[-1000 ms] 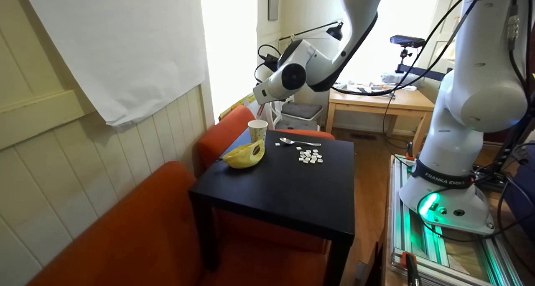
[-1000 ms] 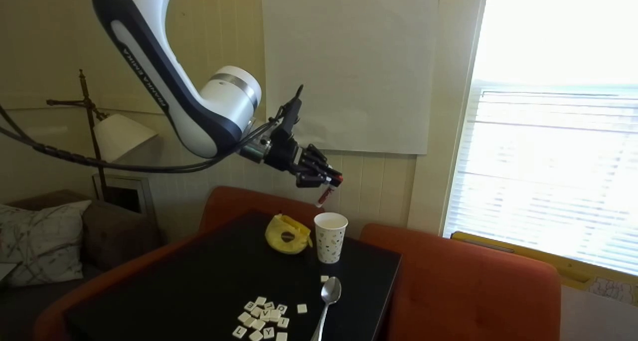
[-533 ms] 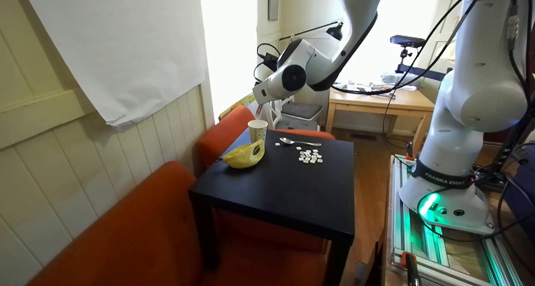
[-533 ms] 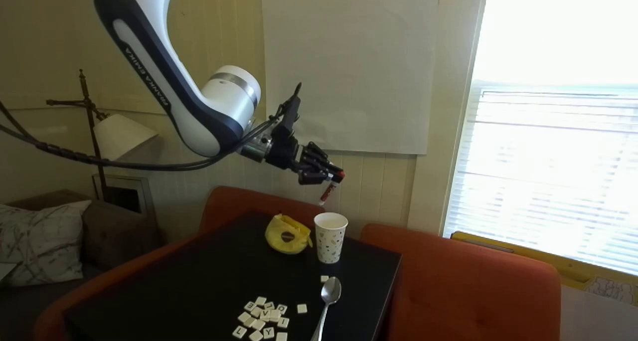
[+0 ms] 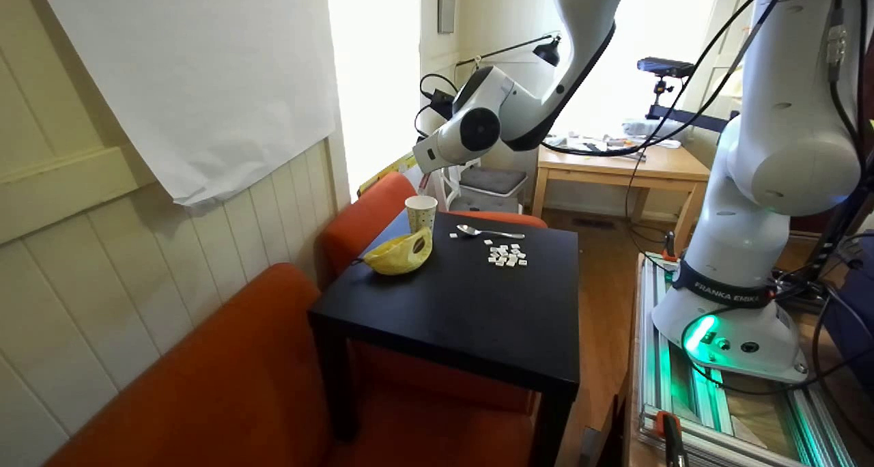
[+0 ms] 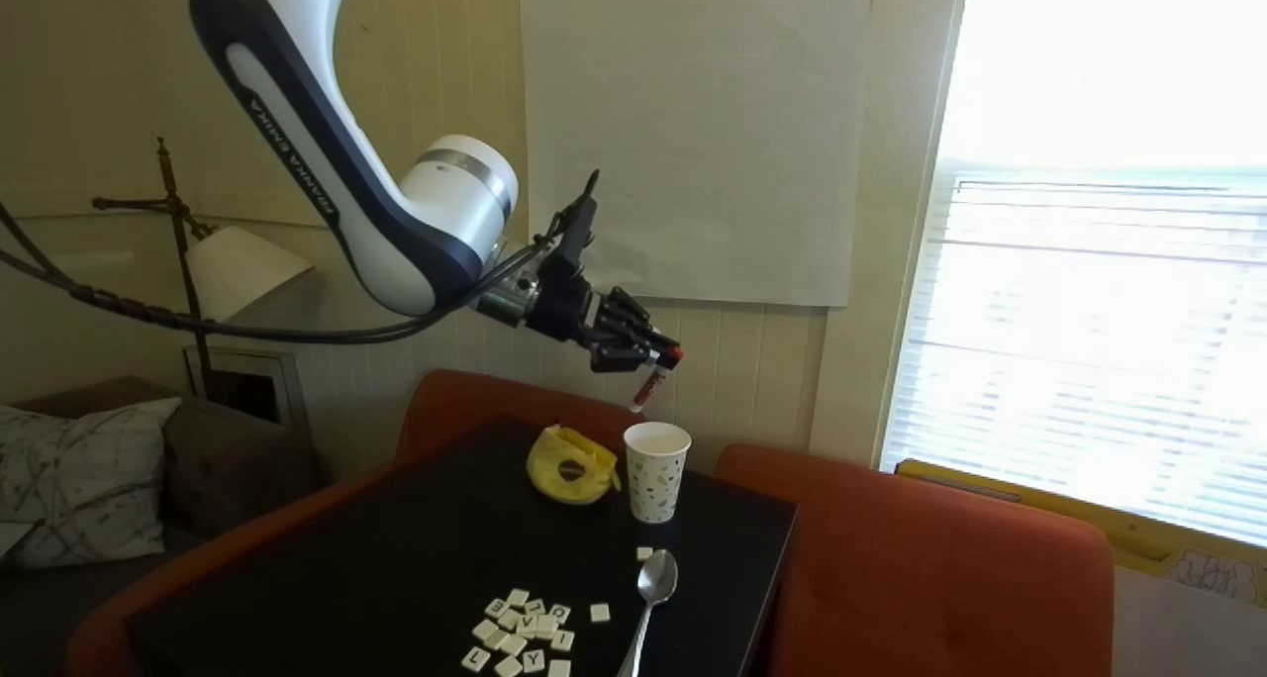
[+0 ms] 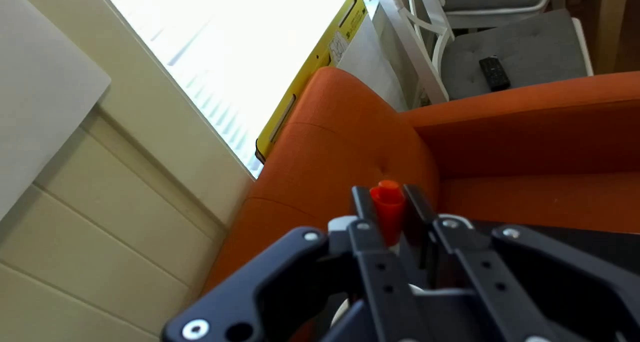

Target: Put the marker in the paper cup

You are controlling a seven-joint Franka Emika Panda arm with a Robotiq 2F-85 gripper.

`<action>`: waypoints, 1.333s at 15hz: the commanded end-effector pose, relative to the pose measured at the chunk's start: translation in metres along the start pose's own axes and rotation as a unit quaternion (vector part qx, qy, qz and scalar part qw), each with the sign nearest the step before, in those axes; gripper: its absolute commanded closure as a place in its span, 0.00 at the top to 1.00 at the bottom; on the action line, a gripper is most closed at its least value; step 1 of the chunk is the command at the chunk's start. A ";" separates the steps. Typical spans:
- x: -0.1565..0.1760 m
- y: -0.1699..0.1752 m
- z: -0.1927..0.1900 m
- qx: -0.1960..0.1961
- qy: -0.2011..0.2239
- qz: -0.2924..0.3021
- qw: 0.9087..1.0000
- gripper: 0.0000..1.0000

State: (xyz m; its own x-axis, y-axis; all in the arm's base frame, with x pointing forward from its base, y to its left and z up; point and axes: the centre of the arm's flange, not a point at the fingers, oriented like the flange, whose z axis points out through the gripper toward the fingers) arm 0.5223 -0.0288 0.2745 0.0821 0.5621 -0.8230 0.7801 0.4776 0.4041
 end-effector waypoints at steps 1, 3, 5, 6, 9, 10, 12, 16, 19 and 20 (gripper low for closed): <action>0.022 0.001 0.011 0.011 0.003 -0.009 1.000 0.05; 0.030 0.000 0.014 0.012 -0.002 -0.006 1.000 0.05; 0.033 0.000 0.016 0.011 -0.004 -0.002 1.000 0.05; 0.034 0.001 0.018 0.010 -0.006 0.001 1.000 0.05; 0.033 0.001 0.021 0.005 -0.025 0.006 1.000 0.05; 0.032 0.001 0.023 0.002 -0.037 0.007 0.999 0.05; 0.030 0.000 0.026 0.004 -0.054 0.006 0.999 0.05; 0.034 -0.005 0.029 0.011 -0.063 -0.018 0.998 0.05; 0.044 -0.010 0.032 0.016 -0.057 -0.029 0.998 0.05; 0.047 -0.012 0.033 0.018 -0.054 -0.031 0.998 0.05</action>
State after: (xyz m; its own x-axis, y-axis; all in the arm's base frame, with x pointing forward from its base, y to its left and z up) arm 0.5340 -0.0303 0.2300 0.1222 0.4757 -0.8711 0.8081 0.4619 0.3657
